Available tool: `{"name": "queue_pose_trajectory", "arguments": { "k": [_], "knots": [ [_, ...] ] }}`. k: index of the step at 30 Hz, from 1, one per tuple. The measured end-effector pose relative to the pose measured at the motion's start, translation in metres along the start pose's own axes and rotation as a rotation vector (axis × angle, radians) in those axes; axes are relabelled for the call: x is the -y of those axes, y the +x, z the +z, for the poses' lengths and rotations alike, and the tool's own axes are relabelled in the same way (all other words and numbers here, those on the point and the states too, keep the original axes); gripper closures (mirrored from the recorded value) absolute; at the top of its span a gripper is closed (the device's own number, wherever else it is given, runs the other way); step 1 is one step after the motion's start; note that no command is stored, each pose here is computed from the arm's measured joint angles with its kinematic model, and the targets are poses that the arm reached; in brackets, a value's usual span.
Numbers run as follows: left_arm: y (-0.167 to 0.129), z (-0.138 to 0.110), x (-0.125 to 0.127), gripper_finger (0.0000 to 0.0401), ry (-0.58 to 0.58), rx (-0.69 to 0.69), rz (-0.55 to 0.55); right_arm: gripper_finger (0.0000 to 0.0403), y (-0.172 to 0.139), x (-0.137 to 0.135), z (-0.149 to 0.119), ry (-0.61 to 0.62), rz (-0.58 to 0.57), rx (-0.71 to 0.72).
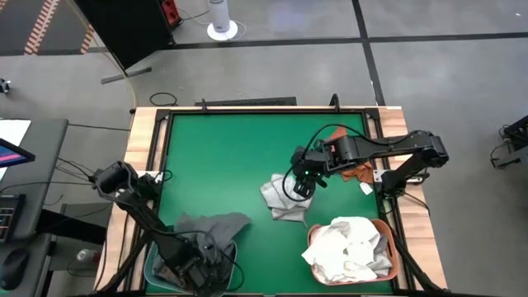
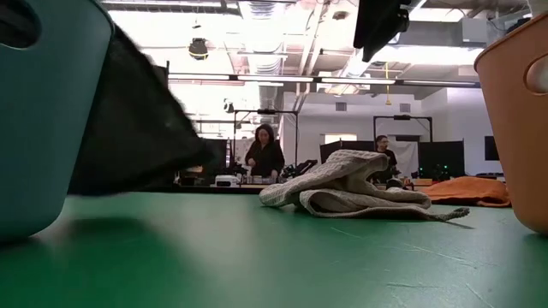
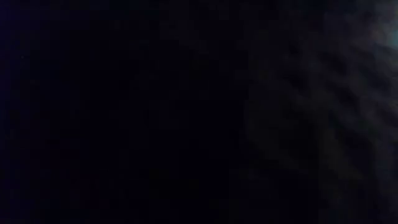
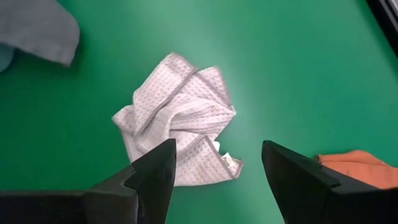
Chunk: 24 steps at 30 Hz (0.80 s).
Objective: Sort towels by color in basket
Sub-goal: Put the gray towel into the green bin
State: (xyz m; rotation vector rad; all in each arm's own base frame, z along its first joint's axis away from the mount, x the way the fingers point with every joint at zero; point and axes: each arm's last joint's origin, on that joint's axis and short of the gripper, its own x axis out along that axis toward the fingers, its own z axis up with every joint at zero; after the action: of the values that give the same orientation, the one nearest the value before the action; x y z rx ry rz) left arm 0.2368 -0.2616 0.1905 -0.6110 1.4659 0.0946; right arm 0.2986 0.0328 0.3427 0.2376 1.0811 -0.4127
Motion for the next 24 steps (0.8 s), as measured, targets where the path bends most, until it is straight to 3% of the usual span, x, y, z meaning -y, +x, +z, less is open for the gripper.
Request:
{"name": "queue_pose_trajectory", "arguments": {
  "k": [8,18,24],
  "knots": [
    [0.011,-0.001,-0.013,0.0385,-0.221,0.003,0.042,0.0138,-0.001,-0.002,-0.001,-0.005,0.004,0.0],
    [-0.005,0.002,0.004,0.0232,-0.2,-0.018,-0.027,0.0138,-0.001,-0.002,-0.001,-0.013,0.002,0.0],
    [-0.056,0.0,0.011,0.0168,-0.206,0.051,-0.08,0.0138,-0.001,-0.002,-0.001,-0.025,0.001,0.002]
  ]
}}
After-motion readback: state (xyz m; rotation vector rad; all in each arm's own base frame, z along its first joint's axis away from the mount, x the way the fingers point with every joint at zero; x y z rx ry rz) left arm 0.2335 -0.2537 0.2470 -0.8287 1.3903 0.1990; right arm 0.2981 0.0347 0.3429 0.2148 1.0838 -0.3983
